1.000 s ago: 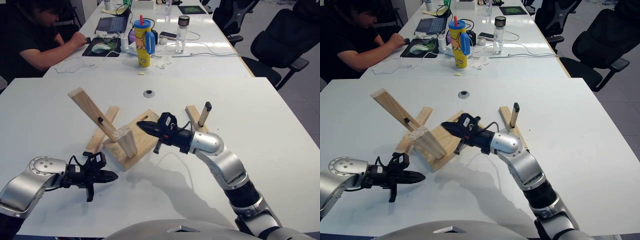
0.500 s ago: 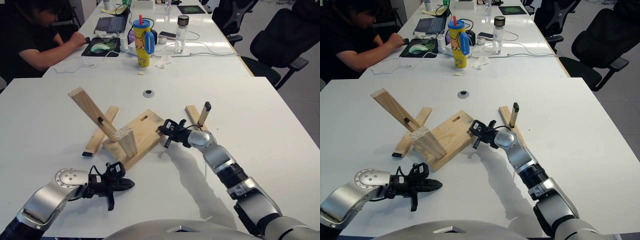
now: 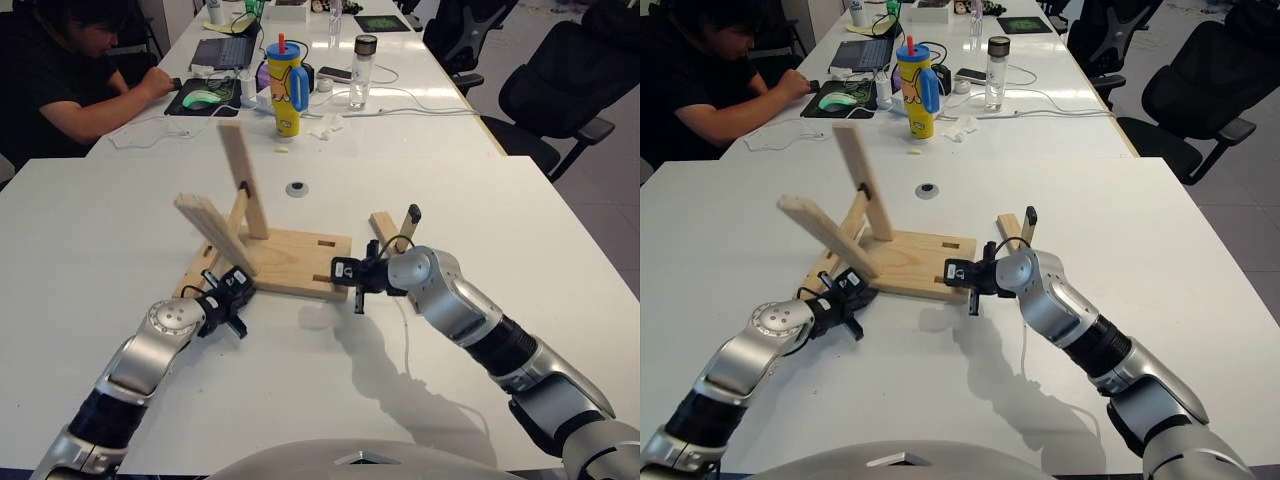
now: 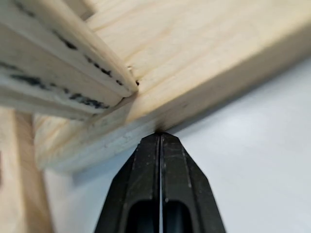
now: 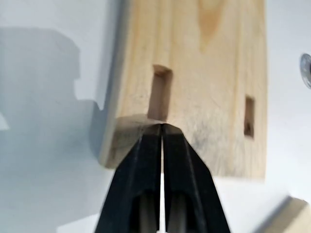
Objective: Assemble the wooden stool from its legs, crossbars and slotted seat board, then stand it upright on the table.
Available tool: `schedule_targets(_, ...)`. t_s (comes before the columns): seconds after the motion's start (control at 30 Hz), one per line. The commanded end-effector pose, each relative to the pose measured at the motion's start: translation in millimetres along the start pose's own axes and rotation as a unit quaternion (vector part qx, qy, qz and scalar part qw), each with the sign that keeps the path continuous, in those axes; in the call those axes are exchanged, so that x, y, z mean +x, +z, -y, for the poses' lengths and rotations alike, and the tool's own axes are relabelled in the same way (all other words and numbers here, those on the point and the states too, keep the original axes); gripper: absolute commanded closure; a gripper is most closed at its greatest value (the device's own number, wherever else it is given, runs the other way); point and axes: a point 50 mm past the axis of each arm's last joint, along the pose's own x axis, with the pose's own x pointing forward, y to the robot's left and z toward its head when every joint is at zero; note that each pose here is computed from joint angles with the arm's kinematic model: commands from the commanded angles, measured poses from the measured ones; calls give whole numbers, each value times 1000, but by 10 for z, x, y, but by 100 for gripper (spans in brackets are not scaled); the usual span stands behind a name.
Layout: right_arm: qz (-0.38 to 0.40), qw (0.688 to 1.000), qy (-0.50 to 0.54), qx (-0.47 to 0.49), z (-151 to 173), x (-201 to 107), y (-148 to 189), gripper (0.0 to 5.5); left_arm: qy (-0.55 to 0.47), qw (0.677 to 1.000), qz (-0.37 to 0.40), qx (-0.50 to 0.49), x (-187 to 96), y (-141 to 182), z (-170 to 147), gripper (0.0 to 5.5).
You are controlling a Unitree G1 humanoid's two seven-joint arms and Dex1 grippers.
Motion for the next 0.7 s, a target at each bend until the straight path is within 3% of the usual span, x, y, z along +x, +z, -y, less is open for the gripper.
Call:
schedule_targets(0.03, -12, 988, 118, 99, -512, 277, -172, 550, 15, 999, 26, 12, 301, 209, -142, 547)
schedule_targets(0.17, 26, 988, 67, 136, -436, 331, -65, 550, -9, 999, 47, 21, 550, 357, -165, 547)
schedule_targets(0.33, 94, 981, -12, 171, -264, 334, 76, 550, -15, 998, 39, 39, 578, 258, -205, 547)
schedule_targets(0.5, 231, 932, -137, 244, -60, -82, 176, 530, 12, 998, 56, 33, 491, 257, -298, 550)
schedule_targets(0.7, 170, 914, -207, 303, -252, -547, -198, 451, 33, 989, 139, -31, 133, 287, -281, 550)
